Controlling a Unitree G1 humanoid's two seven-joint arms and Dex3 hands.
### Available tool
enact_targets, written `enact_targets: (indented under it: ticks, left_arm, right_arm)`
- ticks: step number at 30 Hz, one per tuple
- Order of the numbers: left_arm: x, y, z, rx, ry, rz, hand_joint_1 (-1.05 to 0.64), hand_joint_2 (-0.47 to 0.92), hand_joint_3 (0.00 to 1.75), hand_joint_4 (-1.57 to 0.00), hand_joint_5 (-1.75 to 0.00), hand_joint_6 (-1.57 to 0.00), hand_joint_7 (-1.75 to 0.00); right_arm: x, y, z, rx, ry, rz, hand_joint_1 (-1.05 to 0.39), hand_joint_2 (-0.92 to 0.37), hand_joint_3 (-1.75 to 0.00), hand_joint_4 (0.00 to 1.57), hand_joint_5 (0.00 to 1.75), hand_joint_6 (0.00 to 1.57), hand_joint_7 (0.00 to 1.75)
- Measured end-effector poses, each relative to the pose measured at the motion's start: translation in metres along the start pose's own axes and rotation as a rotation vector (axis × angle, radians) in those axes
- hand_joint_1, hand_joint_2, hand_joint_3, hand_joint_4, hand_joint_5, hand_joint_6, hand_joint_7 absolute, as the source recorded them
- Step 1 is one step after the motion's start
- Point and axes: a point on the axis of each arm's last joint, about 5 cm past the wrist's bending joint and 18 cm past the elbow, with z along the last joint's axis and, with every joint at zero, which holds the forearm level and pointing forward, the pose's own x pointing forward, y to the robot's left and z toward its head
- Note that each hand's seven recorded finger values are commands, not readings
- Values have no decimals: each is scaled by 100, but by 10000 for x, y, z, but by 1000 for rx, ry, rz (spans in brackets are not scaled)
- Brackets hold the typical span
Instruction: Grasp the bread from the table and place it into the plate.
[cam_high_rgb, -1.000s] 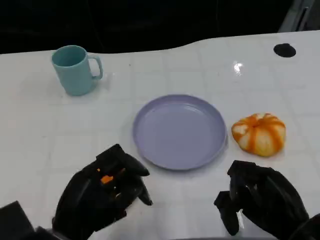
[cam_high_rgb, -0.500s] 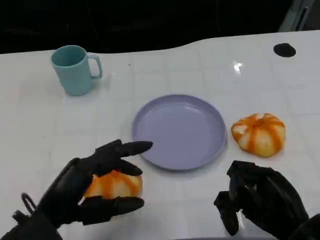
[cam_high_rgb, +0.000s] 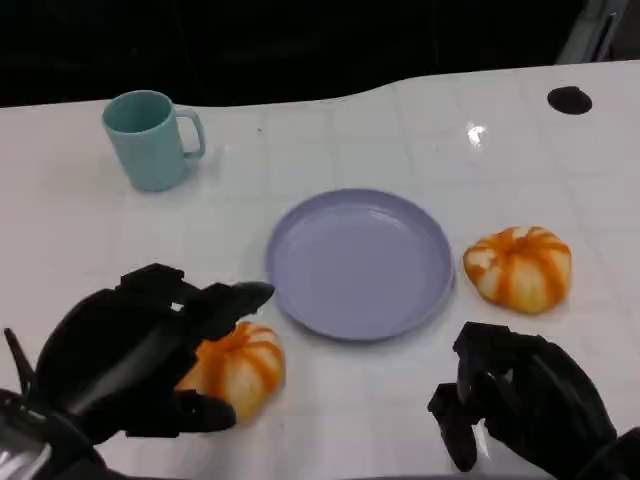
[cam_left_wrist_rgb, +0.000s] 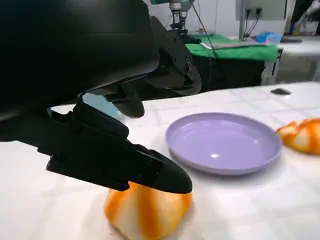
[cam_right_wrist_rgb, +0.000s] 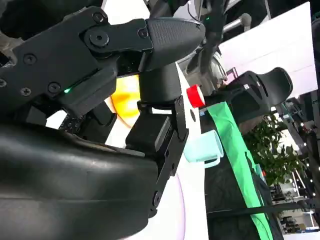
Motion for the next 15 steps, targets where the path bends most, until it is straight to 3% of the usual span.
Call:
enact_targets:
  ticks: [9,15]
  left_arm:
    - [174,-76,72,143,56,-130,-74,91,0,-39,-51,-41,-1]
    - [316,-304,-3,148,95,-233,-76,89,0,-39,-49,-40,0]
  right_arm:
    - [-8,6,4,-1,-4,2,-94,-69,-49,121,159,105,145]
    - [-17,6,6,4,-8,2,-94,-69,-47,122,158,106,143]
